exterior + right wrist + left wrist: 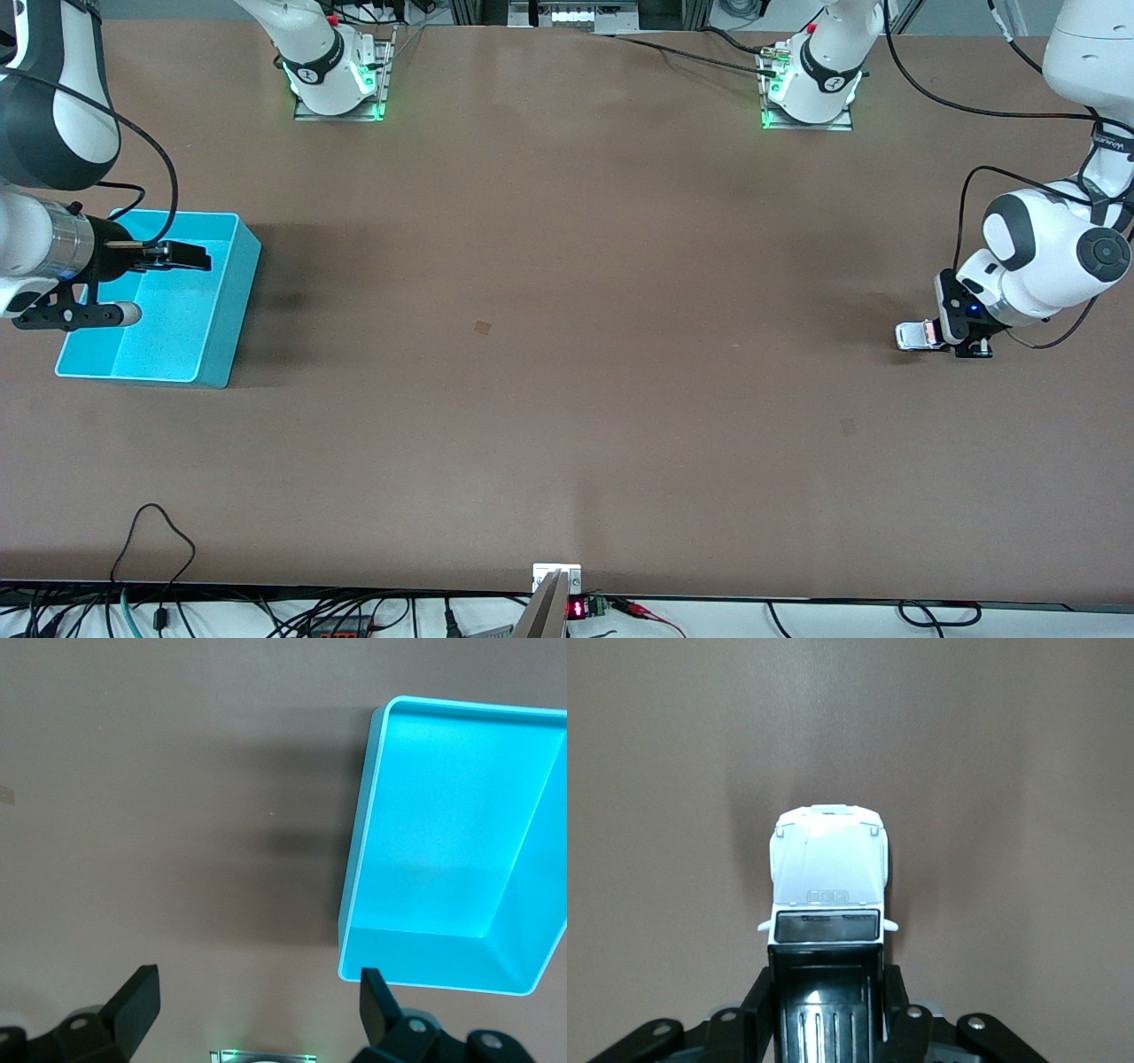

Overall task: Wind and store white jeep toy
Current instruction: 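Drag the jeep backward along the table with the left gripper, then open the left gripper and lift it off the jeep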

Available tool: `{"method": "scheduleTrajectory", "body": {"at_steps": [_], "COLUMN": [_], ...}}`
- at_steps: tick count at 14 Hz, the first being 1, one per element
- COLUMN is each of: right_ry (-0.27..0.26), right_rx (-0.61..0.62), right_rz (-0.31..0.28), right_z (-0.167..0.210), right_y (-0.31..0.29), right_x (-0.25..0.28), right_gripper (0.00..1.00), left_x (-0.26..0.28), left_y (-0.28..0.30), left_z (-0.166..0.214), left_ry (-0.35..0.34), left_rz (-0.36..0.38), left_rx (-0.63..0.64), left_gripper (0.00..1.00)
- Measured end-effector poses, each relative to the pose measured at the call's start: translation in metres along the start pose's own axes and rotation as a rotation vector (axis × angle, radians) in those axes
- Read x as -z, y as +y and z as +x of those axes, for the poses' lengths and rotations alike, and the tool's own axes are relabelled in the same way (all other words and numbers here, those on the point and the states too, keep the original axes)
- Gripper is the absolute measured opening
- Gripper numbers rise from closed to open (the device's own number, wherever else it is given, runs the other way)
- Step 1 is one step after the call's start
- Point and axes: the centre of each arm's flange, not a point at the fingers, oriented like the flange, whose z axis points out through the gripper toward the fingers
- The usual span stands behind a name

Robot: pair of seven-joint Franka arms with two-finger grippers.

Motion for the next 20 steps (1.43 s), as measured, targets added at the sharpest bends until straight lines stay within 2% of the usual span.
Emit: {"method": "scheduleTrajectory", "body": {"at_steps": [2,3,6,8,11,13,20], "right_ry": [0.0,0.0,0.0,0.0,0.0,0.0,0.0], "right_rx": [0.0,0.0,0.0,0.0,0.0,0.0,0.0], "right_rz": [0.0,0.0,0.0,0.0,0.0,0.0,0.0], "right_z": [0.0,0.0,0.0,0.0,0.0,0.0,0.0], "right_y": [0.0,0.0,0.0,0.0,0.0,0.0,0.0], "right_x": [0.0,0.0,0.0,0.0,0.0,0.0,0.0], "right_gripper": [1.0,1.0,1.0,1.0,1.0,1.0,1.0], "left_x": [0.0,-0.003,-0.006,0.03,0.102,0.131,0.15], "left_y": [0.0,0.0,-0.004,-0.018,-0.026,-0.025,-0.026], "left_z": [0.0,0.002,0.018,0.032,0.051,0.059,0.094], "left_ry": [0.0,0.004,0.028,0.034,0.025,0.015,0.016], "left_rz": [0.0,-0.006,-0.049,-0.058,-0.068,-0.057,-0.062], "left_rx": [-0.001,-0.005,-0.032,-0.061,-0.096,-0.109,-0.17], "left_gripper": [0.51,0.56,0.84,1.0,1.0,1.0,1.0]}}
